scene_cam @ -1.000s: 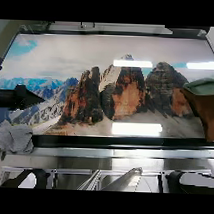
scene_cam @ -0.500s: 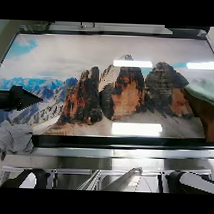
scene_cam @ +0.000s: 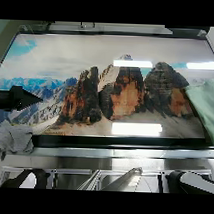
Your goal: Fold the shirts.
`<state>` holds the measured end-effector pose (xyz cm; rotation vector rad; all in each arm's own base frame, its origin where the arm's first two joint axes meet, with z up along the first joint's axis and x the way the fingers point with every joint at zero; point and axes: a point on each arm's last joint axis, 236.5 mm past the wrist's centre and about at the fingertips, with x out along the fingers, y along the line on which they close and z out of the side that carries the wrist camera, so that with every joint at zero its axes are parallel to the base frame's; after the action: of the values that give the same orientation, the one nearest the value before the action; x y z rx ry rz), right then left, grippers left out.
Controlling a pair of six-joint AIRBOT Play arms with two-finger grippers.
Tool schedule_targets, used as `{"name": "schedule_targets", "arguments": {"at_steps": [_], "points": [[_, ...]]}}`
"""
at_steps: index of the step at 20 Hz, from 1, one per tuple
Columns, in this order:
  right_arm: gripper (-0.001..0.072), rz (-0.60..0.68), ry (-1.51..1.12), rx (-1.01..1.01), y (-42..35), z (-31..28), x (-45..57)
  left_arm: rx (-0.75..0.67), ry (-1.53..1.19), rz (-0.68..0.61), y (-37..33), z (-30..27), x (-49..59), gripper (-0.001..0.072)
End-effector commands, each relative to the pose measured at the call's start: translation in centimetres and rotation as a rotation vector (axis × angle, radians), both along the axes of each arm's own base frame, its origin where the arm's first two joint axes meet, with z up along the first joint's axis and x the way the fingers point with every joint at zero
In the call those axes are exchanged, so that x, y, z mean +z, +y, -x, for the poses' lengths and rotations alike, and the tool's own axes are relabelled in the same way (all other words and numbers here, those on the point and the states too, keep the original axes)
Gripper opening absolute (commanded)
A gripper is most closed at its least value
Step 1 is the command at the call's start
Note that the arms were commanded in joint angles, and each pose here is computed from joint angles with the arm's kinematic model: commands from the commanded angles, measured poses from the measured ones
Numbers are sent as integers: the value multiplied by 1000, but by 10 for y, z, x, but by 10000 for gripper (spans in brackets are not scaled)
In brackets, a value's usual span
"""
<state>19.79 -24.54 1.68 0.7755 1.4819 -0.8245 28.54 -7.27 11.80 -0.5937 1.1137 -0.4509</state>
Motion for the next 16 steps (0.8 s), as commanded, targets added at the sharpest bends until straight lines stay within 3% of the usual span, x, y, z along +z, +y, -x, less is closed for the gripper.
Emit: {"name": "schedule_targets", "arguments": {"at_steps": [1, 6, 7, 8, 9, 13, 16], "points": [[698, -32, 24, 40, 6, 7, -8, 2, -3, -2, 1, -1, 0, 22], [689, -128, -113, 41, 32, -28, -6, 24, -26, -5, 3, -8, 2, 22], [459, -158, -160, 53, 42, -42, -3, 31, -34, -6, 4, -10, 2, 22], [69, -185, -210, 90, 52, -57, 3, 31, -39, 4, 3, -11, 5, 22], [11, -209, -274, 137, 64, -76, 11, 28, -49, 30, -2, -12, 10, 22], [12, -349, -529, 344, 138, -136, 59, -14, -142, 21, -6, -15, 47, 22], [12, -379, -616, 527, 206, -140, 82, -47, -192, -3, -13, 3, 66, 22]]}}
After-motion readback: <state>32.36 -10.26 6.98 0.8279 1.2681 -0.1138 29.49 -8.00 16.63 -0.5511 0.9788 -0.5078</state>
